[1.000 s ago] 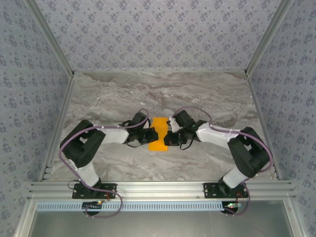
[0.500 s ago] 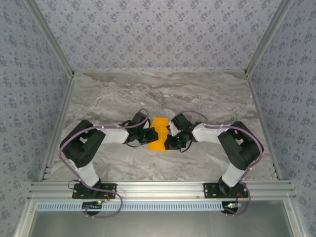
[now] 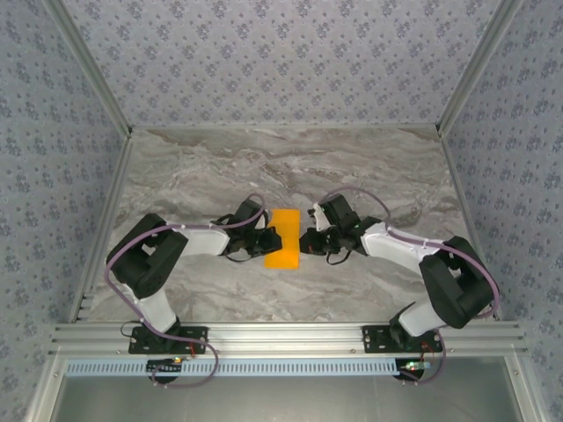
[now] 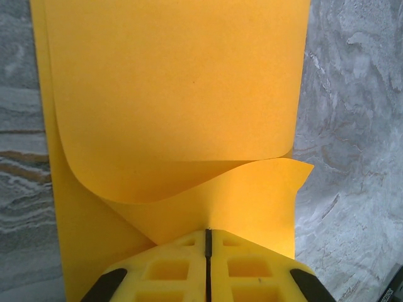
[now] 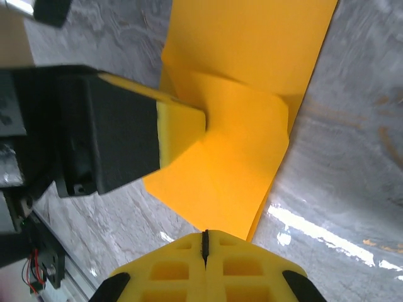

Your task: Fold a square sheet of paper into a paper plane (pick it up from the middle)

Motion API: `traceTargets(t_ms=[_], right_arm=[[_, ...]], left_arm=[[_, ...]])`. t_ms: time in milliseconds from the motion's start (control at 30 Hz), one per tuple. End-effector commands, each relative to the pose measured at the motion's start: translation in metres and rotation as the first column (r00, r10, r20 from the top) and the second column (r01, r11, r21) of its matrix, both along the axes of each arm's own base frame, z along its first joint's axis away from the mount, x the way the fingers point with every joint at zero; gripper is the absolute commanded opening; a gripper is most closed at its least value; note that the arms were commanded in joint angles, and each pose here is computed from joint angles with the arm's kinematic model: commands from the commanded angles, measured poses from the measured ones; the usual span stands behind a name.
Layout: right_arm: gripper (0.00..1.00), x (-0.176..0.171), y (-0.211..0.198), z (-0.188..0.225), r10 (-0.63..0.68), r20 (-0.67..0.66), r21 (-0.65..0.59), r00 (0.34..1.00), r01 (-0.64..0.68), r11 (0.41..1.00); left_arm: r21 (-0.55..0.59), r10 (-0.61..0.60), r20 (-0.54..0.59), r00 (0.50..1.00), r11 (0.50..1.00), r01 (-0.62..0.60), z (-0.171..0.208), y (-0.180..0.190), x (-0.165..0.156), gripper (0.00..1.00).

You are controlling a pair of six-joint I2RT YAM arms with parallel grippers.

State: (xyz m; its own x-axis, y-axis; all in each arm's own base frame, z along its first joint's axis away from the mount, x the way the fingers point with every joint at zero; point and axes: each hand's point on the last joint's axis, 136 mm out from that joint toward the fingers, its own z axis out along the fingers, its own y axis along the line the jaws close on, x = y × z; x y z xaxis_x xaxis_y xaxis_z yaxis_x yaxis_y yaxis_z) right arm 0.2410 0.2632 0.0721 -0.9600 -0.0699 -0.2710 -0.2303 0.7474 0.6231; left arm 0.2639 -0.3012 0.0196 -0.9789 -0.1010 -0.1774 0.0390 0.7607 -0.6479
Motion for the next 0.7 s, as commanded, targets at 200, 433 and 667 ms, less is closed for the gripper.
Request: traceTargets(t_ms=[200, 433, 667], right_arm=[[0.00, -0.009, 0.021, -0.026, 0.044, -0.071, -0.024, 0.996, -0.046, 0.999], [0.00, -0.019, 0.016, -0.060, 0.044, -0.141, -0.084, 0.989, -0.057, 0.995], [0.00, -0.024, 0.010, -0.076, 0.041, -0.171, -0.118, 0.984, -0.062, 0.991]], left_arm=[[0.069, 0.014, -0.036, 0.999, 0.998, -0.012, -0.016, 0.012, -0.008, 0.08], [0.050, 0.011, -0.020, 1.000, 0.999, -0.010, -0.008, 0.011, -0.007, 0.08], [-0.102, -0.050, 0.059, 0.997, 0.993, 0.055, 0.033, -0.011, -0.007, 0.10]])
